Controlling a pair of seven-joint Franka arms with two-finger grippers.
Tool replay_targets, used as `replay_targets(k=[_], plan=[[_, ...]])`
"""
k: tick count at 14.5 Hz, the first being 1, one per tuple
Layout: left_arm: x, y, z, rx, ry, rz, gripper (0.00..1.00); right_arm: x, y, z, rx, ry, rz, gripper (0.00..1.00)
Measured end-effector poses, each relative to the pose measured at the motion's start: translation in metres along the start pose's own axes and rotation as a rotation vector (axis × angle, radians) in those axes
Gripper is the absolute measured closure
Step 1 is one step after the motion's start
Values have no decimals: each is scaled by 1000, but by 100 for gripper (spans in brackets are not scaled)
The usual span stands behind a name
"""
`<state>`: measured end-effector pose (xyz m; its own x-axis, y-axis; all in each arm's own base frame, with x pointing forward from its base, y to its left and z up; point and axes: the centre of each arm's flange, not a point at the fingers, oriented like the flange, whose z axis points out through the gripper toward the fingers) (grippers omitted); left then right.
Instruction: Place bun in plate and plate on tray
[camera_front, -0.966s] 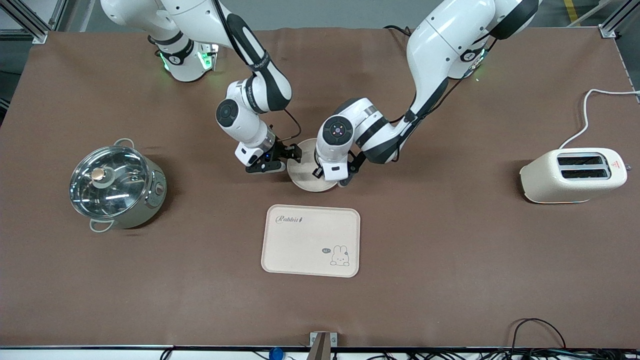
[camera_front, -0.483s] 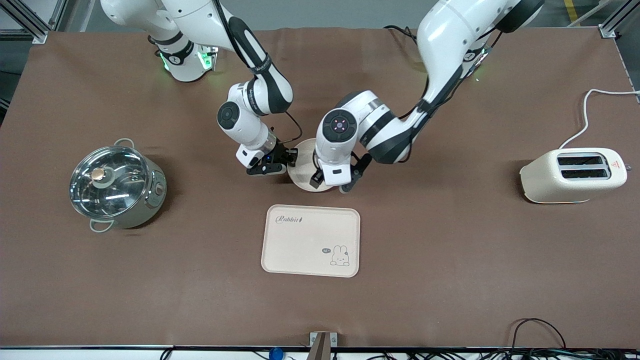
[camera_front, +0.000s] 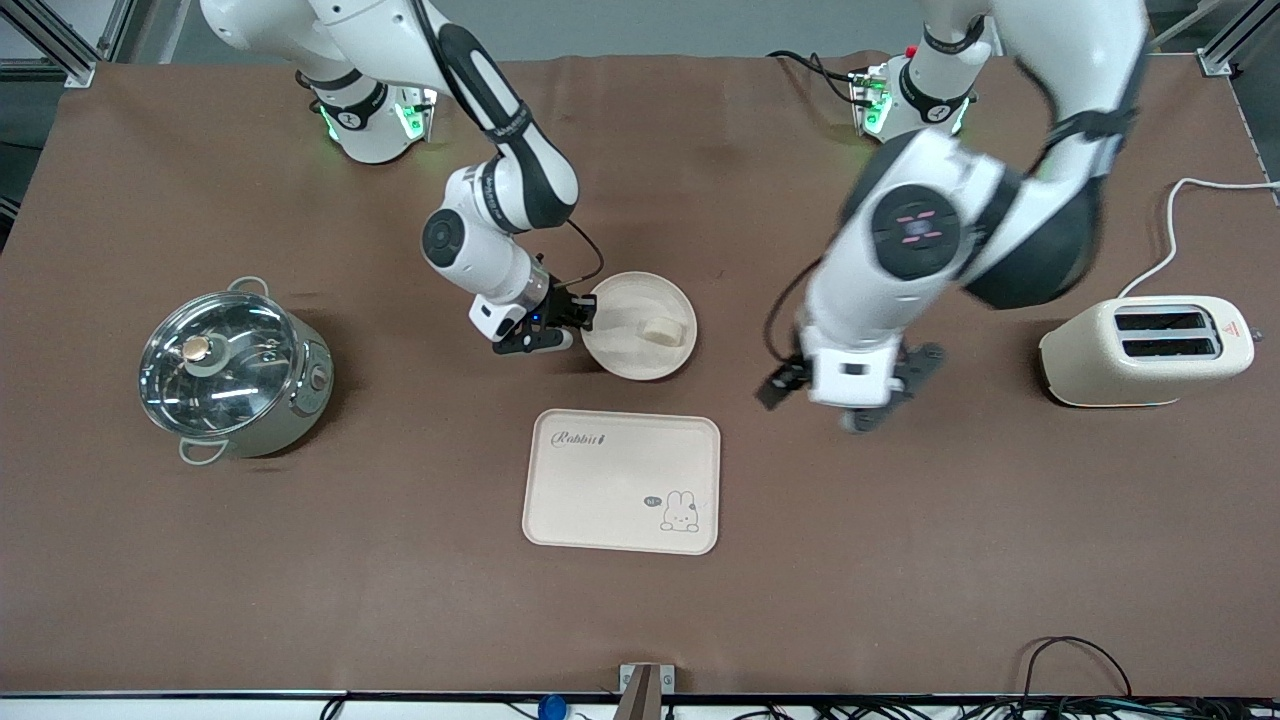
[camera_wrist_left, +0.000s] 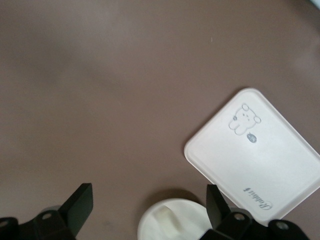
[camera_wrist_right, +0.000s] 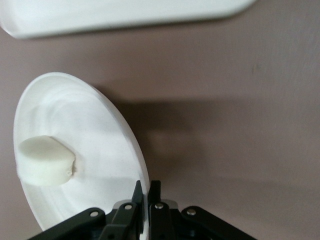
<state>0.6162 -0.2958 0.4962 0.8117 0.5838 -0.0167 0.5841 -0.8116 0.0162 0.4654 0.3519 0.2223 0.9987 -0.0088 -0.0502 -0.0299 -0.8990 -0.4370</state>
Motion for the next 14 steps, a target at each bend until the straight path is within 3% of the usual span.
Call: replay_targets(k=[5,11,14], plan=[[81,-105,-90,18,72,268,0,72,-22,-60,103,102,-3,94],[152,-200,-115,57,73,486,0,154,-6,-15,108,159,74,94],[151,-214,-124,72,59,539,0,179,5,-1,113,176,132,94]])
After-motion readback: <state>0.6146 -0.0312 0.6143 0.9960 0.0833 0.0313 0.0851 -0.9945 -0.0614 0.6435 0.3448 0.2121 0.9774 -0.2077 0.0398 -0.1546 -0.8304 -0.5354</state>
